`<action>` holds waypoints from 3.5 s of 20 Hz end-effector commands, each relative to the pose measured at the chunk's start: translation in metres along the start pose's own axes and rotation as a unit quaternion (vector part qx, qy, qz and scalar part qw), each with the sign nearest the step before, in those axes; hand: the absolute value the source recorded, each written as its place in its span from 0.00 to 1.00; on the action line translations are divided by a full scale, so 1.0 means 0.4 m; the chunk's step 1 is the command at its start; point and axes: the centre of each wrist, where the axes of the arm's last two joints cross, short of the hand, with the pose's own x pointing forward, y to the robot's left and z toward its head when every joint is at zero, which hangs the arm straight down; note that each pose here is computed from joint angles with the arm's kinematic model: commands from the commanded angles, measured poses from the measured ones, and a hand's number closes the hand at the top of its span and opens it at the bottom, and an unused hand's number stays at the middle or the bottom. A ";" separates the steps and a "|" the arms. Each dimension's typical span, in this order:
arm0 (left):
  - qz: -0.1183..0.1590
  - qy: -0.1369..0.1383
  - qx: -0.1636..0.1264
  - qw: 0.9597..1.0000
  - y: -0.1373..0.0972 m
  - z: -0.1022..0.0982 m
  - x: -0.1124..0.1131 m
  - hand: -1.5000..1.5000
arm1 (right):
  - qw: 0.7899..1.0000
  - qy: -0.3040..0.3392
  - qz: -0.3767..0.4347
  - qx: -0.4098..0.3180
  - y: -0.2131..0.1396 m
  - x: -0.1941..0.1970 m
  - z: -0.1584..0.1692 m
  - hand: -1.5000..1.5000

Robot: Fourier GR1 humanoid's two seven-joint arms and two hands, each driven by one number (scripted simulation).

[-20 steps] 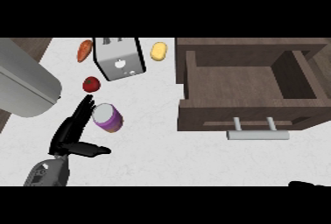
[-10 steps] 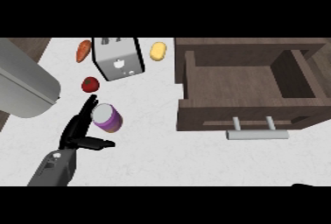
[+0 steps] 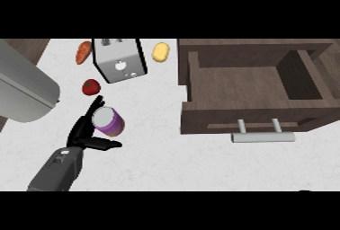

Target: Pick up the can, place it into the drawer and close the drawer

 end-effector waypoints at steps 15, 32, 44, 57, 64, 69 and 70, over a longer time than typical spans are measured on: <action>0.048 -0.027 -0.103 0.993 -0.076 -0.051 0.014 1.00 | 1.000 -0.007 0.003 0.004 -0.002 0.012 -0.016 0.00; 0.098 -0.086 0.057 0.990 -0.225 -0.152 0.106 1.00 | 1.000 -0.016 0.014 -0.019 -0.008 0.018 -0.032 0.00; 0.049 -0.106 -0.012 0.993 -0.343 -0.281 0.386 1.00 | 0.999 -0.016 0.030 -0.034 -0.031 0.018 0.006 0.00; 0.031 -0.137 -0.036 0.989 -0.514 -0.283 0.777 1.00 | 0.999 -0.018 0.030 -0.030 -0.001 0.041 -0.040 0.00; 0.011 -0.122 -0.029 0.992 -0.594 -0.283 0.862 1.00 | 0.999 -0.029 0.021 -0.032 -0.035 0.075 -0.016 0.00; -0.003 -0.110 -0.044 0.993 -0.645 -0.292 0.962 1.00 | 0.999 -0.024 0.022 -0.034 -0.044 0.056 -0.037 0.00; 0.004 -0.122 -0.041 0.992 -0.642 -0.288 0.957 1.00 | 0.999 -0.027 0.022 -0.037 -0.052 0.044 -0.058 0.00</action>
